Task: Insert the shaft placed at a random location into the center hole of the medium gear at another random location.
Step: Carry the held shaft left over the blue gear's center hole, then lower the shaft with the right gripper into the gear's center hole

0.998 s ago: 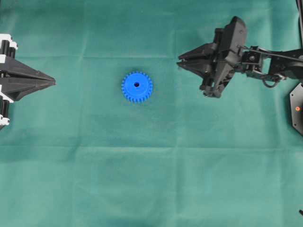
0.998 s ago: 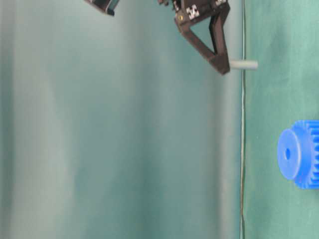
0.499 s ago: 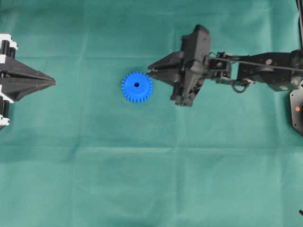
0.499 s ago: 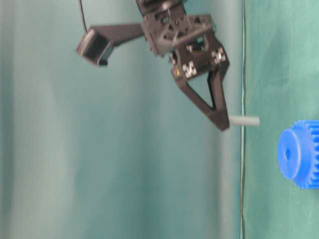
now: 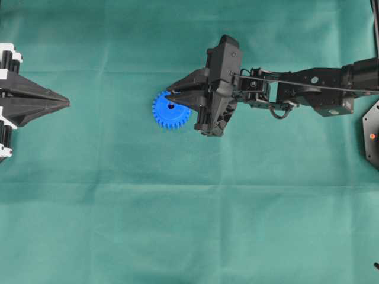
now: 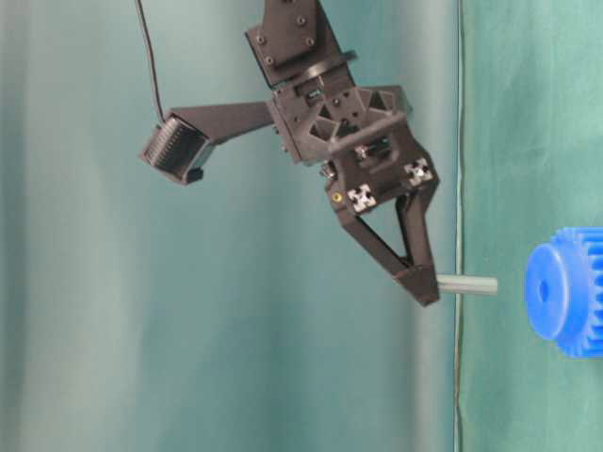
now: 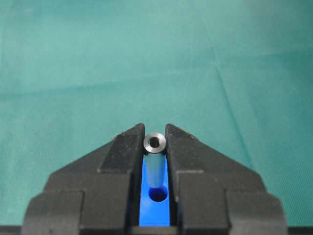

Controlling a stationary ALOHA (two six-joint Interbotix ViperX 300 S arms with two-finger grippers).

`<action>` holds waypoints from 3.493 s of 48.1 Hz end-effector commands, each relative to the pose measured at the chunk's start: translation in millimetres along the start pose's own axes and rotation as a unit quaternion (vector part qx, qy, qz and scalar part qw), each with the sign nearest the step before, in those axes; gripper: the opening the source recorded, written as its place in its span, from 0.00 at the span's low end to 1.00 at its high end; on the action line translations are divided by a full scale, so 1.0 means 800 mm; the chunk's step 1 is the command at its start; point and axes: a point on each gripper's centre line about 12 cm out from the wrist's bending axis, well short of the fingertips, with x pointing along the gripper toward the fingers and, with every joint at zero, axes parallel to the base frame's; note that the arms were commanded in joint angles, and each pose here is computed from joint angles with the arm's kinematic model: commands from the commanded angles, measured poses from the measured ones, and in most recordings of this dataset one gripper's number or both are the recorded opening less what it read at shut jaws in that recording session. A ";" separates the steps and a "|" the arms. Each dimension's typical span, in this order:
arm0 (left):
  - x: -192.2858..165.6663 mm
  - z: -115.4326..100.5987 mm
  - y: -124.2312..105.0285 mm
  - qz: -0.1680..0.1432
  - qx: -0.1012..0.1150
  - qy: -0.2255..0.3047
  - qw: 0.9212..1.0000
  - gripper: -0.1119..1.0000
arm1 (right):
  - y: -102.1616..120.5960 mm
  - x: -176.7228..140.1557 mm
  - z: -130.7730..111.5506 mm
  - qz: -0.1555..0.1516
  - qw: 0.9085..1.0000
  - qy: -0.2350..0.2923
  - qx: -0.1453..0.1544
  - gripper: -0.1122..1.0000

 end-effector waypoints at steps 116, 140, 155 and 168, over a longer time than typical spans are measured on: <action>0.002 0.001 0.000 -0.001 0.002 0.005 1.000 0.10 | 0.001 0.028 -0.012 -0.003 1.000 0.000 -0.001 0.22; 0.002 0.001 0.000 0.000 0.002 0.005 1.000 0.10 | 0.002 0.014 0.011 -0.001 1.000 -0.022 -0.006 0.22; 0.002 0.001 0.000 -0.001 0.002 0.005 1.000 0.10 | 0.001 0.014 0.010 -0.002 1.000 -0.022 -0.013 0.22; 0.002 0.001 0.000 -0.001 0.002 0.005 1.000 0.10 | 0.000 0.021 -0.001 -0.003 1.000 -0.018 -0.019 0.22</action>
